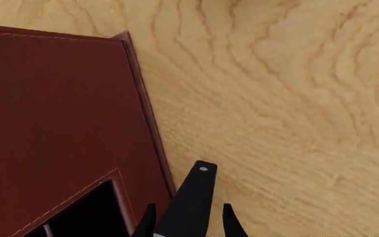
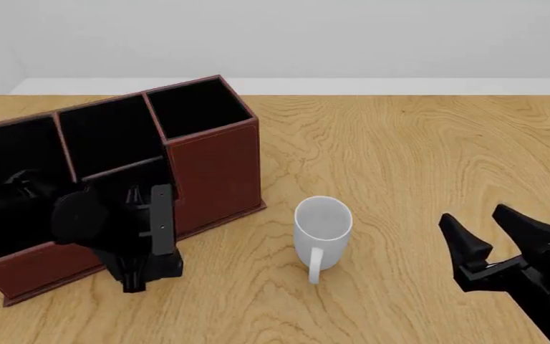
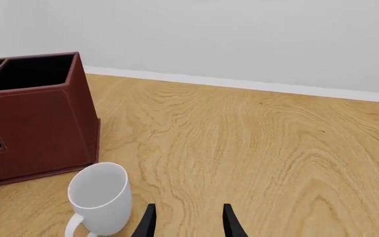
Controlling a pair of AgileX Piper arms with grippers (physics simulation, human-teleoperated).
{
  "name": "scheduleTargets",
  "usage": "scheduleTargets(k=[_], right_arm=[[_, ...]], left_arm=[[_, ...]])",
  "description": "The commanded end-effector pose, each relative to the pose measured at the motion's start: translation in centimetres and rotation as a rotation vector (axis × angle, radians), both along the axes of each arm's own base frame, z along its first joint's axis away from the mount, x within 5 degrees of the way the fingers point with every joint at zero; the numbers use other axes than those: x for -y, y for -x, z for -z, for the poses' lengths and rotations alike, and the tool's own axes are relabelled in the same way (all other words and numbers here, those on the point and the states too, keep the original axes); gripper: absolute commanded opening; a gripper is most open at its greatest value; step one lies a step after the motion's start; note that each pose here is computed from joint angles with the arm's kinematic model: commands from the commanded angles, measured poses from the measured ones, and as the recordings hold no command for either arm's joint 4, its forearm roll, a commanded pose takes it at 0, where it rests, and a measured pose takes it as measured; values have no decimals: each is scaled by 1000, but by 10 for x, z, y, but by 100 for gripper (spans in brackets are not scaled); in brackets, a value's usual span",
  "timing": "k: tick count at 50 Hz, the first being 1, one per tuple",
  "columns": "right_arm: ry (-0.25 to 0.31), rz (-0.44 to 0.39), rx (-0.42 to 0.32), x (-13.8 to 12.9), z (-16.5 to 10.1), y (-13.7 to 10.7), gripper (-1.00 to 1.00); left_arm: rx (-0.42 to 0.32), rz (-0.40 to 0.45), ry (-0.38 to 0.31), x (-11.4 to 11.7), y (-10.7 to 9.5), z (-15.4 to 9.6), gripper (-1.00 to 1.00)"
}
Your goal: Pick up the book and place it in the front compartment of the caddy.
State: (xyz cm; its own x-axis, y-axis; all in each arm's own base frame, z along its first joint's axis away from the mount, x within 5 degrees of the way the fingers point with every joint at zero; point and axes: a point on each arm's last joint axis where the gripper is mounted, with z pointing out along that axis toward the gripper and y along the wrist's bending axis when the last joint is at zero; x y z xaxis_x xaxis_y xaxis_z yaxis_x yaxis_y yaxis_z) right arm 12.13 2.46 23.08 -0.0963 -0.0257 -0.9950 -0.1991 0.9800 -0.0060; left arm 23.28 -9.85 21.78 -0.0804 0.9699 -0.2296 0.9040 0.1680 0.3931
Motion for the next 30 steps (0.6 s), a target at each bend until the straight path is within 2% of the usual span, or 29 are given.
scheduleTargets(k=[1, 3, 5, 17, 25, 27, 30], right_arm=[[0, 3, -1, 0, 0, 0, 100], [-1, 2, -1, 0, 1, -1, 100], [-1, 3, -2, 0, 1, -1, 100], [-2, 2, 1, 0, 0, 0, 100], [-2, 1, 1, 0, 0, 0, 100], [-2, 2, 2, 0, 0, 0, 100], [-2, 2, 0, 0, 1, -1, 100]], left_arm=[[26, 9, -41, -23, 0, 15, -100], [-5, -1, -39, -20, 2, 15, -100], [21, 6, -47, -26, 1, 16, -100], [28, 13, -35, -20, 3, 9, -100], [34, 42, -15, -9, 14, -7, -100], [25, 57, 6, 2, 21, -15, -100], [32, 62, 7, 2, 23, -21, -100]])
